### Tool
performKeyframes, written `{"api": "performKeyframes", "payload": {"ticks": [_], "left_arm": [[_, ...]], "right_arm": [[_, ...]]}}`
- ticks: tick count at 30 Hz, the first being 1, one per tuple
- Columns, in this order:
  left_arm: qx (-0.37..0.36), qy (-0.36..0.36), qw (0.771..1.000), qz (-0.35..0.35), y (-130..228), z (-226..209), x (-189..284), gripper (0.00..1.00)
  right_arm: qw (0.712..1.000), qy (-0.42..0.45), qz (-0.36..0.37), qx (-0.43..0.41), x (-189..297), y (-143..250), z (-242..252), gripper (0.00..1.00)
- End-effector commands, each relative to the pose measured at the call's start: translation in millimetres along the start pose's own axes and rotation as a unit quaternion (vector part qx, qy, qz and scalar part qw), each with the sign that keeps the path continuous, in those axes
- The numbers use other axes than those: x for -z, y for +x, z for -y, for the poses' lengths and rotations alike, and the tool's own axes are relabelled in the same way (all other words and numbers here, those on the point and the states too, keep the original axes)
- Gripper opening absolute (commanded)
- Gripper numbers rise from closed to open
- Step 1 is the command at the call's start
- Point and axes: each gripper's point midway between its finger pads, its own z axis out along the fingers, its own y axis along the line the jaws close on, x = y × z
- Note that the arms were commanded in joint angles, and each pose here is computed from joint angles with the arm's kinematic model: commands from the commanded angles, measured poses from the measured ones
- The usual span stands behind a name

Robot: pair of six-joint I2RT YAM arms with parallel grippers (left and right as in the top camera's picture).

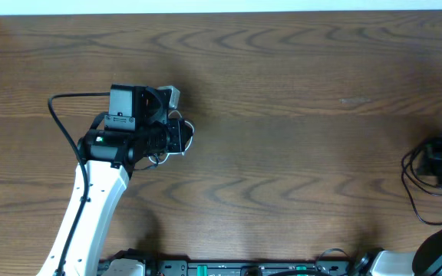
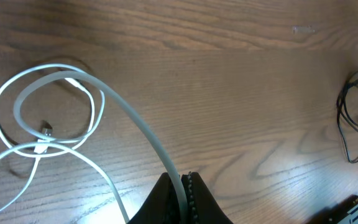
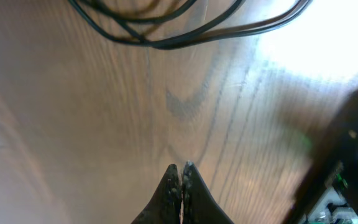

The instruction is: Untangle cables

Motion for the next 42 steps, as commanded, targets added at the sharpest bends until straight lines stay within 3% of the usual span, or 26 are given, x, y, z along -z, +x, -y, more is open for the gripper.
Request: {"api": "performKeyframes", "payload": {"ticks": [1, 8, 17, 26, 35, 42], "left_arm": [[-0.006, 0.008, 1.0, 0.003, 0, 5, 3, 0.07], [-0.006, 0.008, 1.0, 0.003, 0, 5, 3, 0.07], [-0.006, 0.008, 1.0, 0.003, 0, 5, 3, 0.07], [-0.006, 0.008, 1.0, 0.003, 0, 5, 3, 0.08], [-0.017, 0.008, 1.0, 0.0, 1, 5, 3, 0.08], [-0.019, 0.007, 1.0, -0.002, 2, 4, 3, 0.07]], "right_arm": [[0.999, 0.039, -0.008, -0.012, -31, 17, 13, 0.01], [0.995, 0.088, -0.015, -0.04, -79, 35, 45, 0.01], [0.976, 0.163, 0.069, -0.124, -97, 19, 92, 0.01], [0.963, 0.144, 0.193, -0.122, -106, -24, 93, 0.01], [0.949, 0.125, 0.264, -0.12, -98, -49, 85, 0.01], [0.951, 0.063, 0.301, 0.035, -99, -78, 30, 0.01]]}}
